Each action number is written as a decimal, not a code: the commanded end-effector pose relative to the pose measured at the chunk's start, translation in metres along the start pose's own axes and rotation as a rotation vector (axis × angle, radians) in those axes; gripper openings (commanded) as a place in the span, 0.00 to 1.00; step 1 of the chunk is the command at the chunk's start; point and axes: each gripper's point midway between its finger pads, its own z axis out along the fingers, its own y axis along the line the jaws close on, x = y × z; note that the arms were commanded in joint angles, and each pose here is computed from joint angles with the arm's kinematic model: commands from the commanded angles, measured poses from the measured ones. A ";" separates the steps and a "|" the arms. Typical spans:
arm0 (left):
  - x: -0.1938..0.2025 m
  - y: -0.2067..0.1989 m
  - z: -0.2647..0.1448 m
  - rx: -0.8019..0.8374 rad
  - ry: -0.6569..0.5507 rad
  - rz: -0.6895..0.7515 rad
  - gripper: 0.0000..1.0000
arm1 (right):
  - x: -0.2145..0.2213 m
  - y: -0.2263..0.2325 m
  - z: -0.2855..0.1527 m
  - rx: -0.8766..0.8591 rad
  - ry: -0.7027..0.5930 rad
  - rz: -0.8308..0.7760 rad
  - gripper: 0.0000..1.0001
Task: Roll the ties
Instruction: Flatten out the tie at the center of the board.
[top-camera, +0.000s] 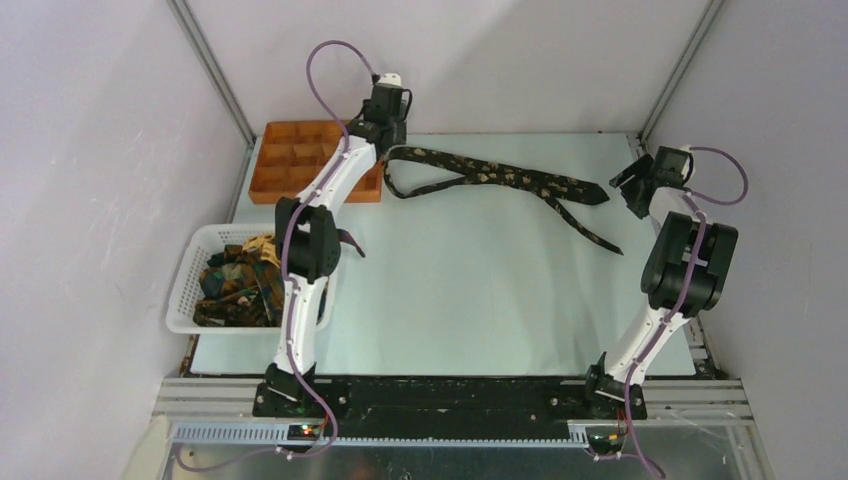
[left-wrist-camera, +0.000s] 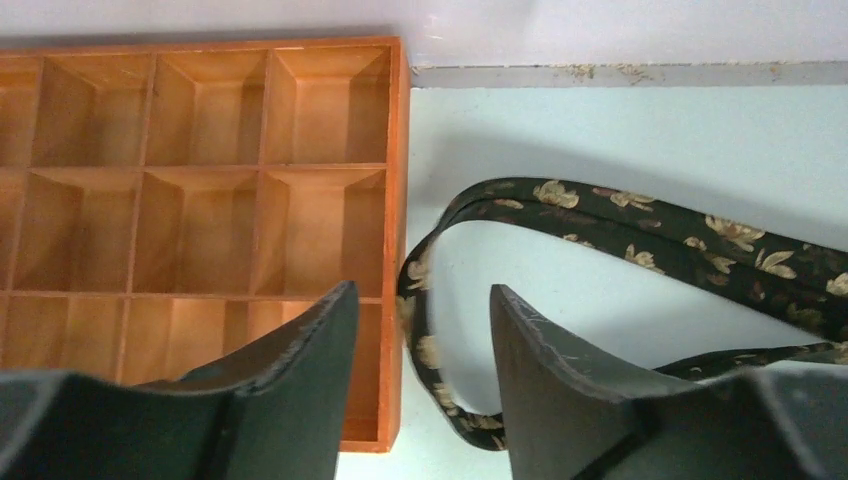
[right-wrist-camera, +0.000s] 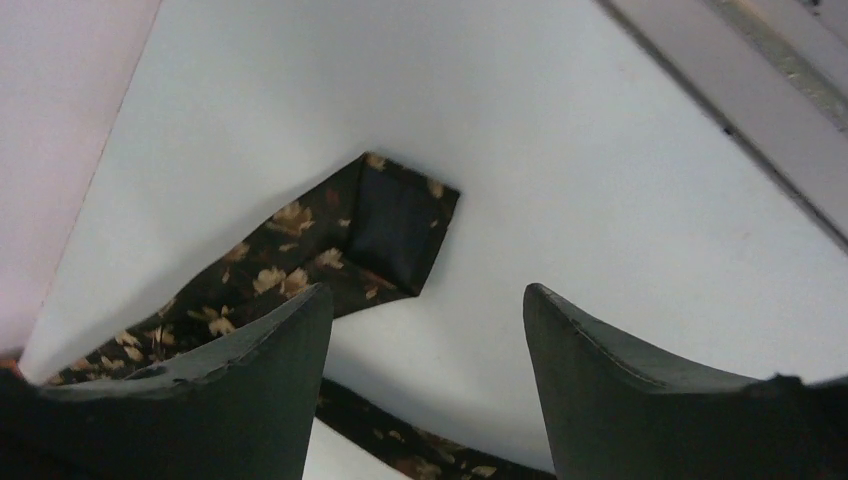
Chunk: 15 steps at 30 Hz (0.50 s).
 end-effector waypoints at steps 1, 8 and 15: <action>-0.026 0.005 -0.019 0.002 -0.063 -0.042 0.62 | -0.008 0.051 -0.033 -0.115 -0.030 -0.143 0.73; -0.021 0.011 -0.024 0.008 -0.031 -0.075 0.71 | 0.037 0.120 -0.035 -0.379 0.117 -0.285 0.68; 0.011 0.003 -0.045 0.006 0.098 -0.354 0.64 | 0.063 0.141 -0.017 -0.339 0.164 -0.353 0.65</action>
